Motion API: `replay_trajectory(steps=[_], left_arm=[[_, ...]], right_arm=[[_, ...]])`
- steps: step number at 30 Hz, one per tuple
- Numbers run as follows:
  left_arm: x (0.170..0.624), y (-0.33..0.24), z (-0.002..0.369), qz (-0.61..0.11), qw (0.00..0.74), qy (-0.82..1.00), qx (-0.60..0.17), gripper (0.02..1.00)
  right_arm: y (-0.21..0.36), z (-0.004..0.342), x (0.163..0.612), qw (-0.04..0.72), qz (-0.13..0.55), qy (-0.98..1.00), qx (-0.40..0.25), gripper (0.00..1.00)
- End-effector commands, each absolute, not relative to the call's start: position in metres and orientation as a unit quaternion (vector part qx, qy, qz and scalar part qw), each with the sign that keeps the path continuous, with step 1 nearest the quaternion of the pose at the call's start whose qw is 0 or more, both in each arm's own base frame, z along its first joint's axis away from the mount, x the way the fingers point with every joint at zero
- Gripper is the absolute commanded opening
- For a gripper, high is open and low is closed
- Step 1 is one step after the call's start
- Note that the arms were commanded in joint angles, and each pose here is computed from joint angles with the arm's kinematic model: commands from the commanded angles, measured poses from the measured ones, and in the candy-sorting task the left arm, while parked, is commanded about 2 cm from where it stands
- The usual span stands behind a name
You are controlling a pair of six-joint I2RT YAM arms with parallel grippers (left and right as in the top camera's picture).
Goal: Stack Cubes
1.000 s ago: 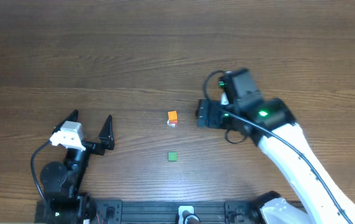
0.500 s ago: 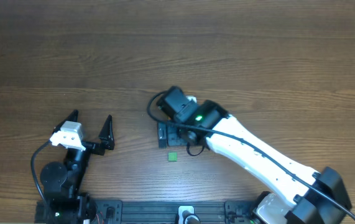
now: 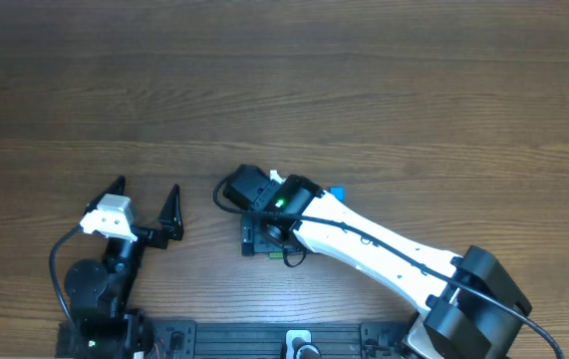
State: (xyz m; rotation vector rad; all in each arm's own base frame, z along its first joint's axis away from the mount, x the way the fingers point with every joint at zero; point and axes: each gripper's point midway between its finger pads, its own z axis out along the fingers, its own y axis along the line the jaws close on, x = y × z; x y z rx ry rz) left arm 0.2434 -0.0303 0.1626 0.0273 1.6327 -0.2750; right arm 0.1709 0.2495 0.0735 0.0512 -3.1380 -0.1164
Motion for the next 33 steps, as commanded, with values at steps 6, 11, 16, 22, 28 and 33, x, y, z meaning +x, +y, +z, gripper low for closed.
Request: replay_trajectory(steps=[6, 11, 16, 22, 28, 33], left_arm=[[0.243, -0.031, 0.161, -0.117, 0.677, 0.726, 0.018, 1.0], [0.243, -0.031, 0.162, -0.117, 0.678, 0.726, 0.018, 0.998], [0.243, -0.031, 0.161, -0.117, 0.677, 0.726, 0.018, 0.998], [0.243, -0.031, 0.161, -0.117, 0.677, 0.726, 0.017, 1.0], [0.243, -0.031, 0.161, -0.117, 0.677, 0.726, 0.017, 1.0], [0.243, -0.031, 0.161, -0.117, 0.677, 0.726, 0.018, 1.0]], right_arm=[[0.249, 0.058, 0.155, 0.002, -0.012, -1.0, -0.012, 0.991], [0.252, 0.047, 0.155, -0.008, -0.022, -1.0, -0.009, 0.993], [0.25, 0.04, 0.153, -0.012, -0.018, -1.0, -0.015, 0.991], [0.247, 0.028, 0.15, -0.014, -0.018, -1.0, -0.017, 0.982], [0.248, 0.025, 0.153, -0.026, -0.016, -0.999, -0.014, 0.963], [0.245, 0.017, 0.153, -0.021, -0.002, -1.0, -0.014, 0.954]])
